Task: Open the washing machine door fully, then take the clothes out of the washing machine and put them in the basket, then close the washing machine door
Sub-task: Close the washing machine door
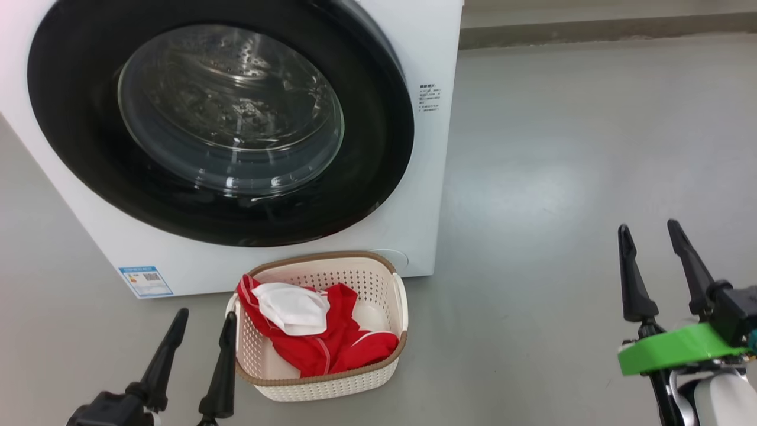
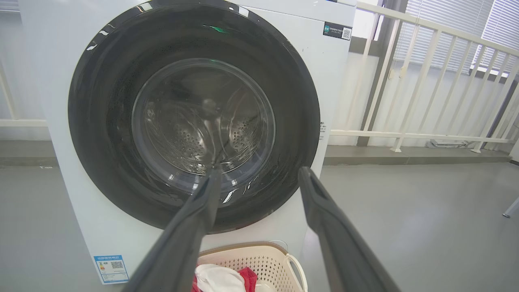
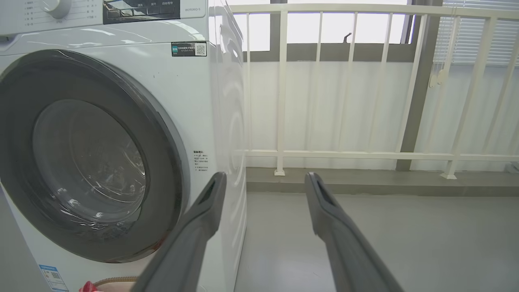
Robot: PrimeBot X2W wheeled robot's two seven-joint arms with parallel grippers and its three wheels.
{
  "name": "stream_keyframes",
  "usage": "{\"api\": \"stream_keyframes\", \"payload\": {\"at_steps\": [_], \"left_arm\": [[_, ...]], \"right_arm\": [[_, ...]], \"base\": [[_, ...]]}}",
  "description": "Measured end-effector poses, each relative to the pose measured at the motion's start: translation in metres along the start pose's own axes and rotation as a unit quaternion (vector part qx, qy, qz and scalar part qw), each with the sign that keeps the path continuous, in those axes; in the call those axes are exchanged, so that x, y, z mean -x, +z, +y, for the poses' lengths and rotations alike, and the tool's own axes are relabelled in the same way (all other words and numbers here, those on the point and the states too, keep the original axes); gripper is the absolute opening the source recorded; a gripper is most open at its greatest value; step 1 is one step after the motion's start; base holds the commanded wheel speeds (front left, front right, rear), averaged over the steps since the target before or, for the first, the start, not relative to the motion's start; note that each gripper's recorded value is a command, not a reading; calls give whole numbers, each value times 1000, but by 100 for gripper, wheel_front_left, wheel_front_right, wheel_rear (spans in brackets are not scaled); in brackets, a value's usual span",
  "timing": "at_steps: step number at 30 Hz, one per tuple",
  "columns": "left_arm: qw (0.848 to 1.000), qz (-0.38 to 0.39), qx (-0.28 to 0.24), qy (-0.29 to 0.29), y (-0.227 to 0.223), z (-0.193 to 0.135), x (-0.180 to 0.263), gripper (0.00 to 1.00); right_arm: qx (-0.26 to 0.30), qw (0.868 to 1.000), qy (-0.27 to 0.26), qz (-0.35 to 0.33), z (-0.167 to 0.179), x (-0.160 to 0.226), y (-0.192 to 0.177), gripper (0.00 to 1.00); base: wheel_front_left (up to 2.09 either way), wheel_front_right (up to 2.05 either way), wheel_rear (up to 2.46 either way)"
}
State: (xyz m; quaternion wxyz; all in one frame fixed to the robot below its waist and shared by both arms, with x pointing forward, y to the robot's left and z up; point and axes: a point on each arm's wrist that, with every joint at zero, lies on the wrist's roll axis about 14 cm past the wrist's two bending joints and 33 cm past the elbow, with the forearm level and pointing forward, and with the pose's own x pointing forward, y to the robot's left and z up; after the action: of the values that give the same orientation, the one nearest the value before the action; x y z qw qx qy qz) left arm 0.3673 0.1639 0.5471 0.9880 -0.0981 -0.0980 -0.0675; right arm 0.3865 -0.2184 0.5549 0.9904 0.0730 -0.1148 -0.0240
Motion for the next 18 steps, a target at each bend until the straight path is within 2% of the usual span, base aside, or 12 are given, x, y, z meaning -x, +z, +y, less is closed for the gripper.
{"api": "stream_keyframes", "payload": {"at_steps": [11, 18], "left_arm": [[1000, 3, -4, 6, 0, 2, 18, 100], [1000, 1, -1, 10, 1, 1, 21, 100]], "right_arm": [[-3, 1000, -6, -2, -3, 38, 4, 100], [-31, 999, -14, 5, -5, 50, -1, 100]], "base": [[0, 0, 0], [0, 0, 0]]}}
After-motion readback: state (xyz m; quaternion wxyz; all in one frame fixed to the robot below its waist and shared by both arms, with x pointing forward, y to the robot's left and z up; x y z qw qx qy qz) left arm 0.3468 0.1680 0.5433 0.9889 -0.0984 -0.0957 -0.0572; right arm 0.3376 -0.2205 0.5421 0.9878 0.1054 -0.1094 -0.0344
